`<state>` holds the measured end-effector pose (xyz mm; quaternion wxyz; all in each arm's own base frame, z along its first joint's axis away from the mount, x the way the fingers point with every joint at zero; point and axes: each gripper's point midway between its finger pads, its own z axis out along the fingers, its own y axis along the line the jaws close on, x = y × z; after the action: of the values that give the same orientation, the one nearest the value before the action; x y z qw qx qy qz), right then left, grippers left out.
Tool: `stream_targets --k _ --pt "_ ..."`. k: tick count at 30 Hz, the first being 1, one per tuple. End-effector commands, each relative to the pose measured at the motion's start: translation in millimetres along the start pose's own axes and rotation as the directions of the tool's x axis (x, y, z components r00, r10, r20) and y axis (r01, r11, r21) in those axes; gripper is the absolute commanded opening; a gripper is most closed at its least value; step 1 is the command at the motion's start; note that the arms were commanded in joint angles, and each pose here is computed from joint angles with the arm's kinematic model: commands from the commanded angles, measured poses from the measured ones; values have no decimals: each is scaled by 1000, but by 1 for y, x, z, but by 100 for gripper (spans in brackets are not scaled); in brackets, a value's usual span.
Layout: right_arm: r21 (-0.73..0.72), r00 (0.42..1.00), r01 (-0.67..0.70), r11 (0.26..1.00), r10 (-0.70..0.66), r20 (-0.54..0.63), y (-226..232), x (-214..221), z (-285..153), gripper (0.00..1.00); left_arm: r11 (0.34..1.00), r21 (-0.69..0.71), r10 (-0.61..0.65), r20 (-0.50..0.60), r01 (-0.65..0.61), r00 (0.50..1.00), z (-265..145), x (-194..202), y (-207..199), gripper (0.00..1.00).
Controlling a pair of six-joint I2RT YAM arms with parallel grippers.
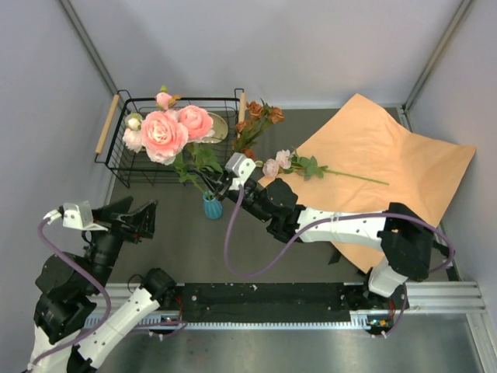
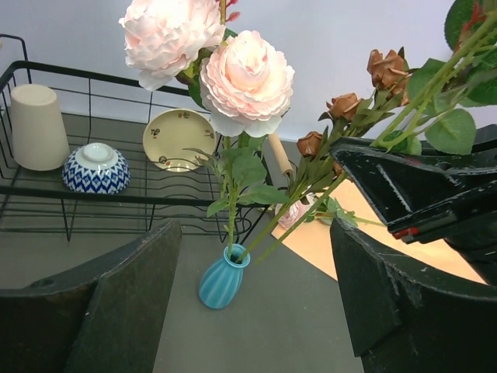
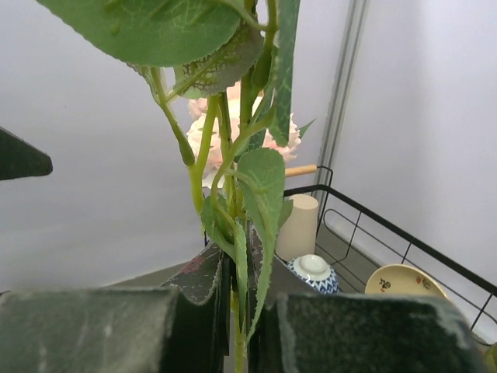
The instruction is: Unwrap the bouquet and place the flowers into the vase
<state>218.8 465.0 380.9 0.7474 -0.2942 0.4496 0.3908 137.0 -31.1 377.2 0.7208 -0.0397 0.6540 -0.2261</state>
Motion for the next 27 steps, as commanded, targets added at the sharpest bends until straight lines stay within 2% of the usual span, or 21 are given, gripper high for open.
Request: stream_targets --k 1,6,27 --pt "8 981 41 999 -42 191 -5 -50 16 0 1000 -3 30 -20 -30 999 5 5 0 82" --pt "66 980 45 997 -57 189 -15 -35 16 0 1000 2 26 -35 -26 999 7 12 -1 82" --pt "87 995 -12 996 3 98 -27 21 15 0 999 23 34 -87 -33 996 20 35 -8 82"
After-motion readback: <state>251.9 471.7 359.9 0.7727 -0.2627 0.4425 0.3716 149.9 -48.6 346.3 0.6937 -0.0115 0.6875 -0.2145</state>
